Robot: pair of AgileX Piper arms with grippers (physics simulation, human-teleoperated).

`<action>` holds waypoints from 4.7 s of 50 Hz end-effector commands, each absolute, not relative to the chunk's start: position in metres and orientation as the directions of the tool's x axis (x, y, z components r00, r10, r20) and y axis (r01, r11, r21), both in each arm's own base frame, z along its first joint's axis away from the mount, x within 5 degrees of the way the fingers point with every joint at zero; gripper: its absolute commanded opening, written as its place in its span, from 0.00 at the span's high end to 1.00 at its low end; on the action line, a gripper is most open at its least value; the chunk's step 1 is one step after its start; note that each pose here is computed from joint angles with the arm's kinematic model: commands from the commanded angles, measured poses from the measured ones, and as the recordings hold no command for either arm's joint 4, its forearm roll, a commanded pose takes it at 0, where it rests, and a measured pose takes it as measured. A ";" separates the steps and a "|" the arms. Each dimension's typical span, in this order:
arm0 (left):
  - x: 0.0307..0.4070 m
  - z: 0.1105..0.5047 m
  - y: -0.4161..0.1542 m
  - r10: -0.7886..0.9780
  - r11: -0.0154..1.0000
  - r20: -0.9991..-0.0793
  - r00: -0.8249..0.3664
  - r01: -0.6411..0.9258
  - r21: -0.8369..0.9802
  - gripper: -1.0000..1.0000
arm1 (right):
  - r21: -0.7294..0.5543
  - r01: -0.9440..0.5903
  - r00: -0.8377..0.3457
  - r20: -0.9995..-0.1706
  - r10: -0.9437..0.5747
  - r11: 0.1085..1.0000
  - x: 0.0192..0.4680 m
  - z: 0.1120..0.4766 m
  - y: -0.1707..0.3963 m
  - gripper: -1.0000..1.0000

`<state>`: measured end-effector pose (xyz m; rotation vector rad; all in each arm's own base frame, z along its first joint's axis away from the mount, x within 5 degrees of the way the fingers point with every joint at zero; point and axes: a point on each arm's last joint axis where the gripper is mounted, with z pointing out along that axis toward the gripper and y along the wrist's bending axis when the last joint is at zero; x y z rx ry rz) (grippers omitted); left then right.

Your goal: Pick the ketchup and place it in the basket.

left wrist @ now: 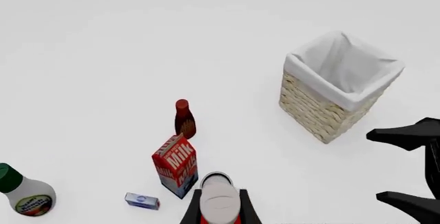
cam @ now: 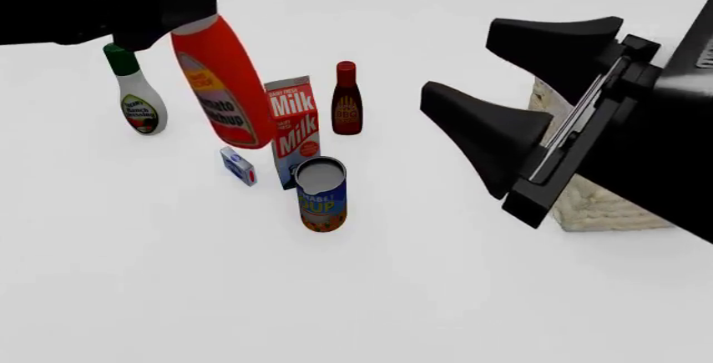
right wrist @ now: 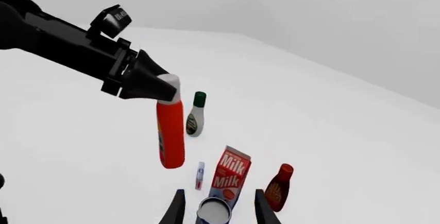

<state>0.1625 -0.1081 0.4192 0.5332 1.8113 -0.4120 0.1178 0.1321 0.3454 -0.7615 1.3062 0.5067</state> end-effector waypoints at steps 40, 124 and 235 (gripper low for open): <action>0.159 0.431 -0.120 0.168 0.798 -0.959 -0.227 0.602 -0.003 1.00 | -0.168 -0.804 0.174 -0.984 -0.044 0.571 0.128 0.343 0.185 0.00; 0.143 0.435 -0.117 0.164 0.778 -0.960 -0.229 0.628 -0.017 1.00 | -0.175 -0.826 0.144 -0.985 -0.100 0.536 0.163 0.321 0.251 0.00; 0.102 0.484 -0.084 -0.059 0.771 -0.995 -0.077 0.630 -0.095 0.00 | -0.155 -0.832 0.109 -0.987 -0.118 0.533 0.173 0.310 0.267 1.00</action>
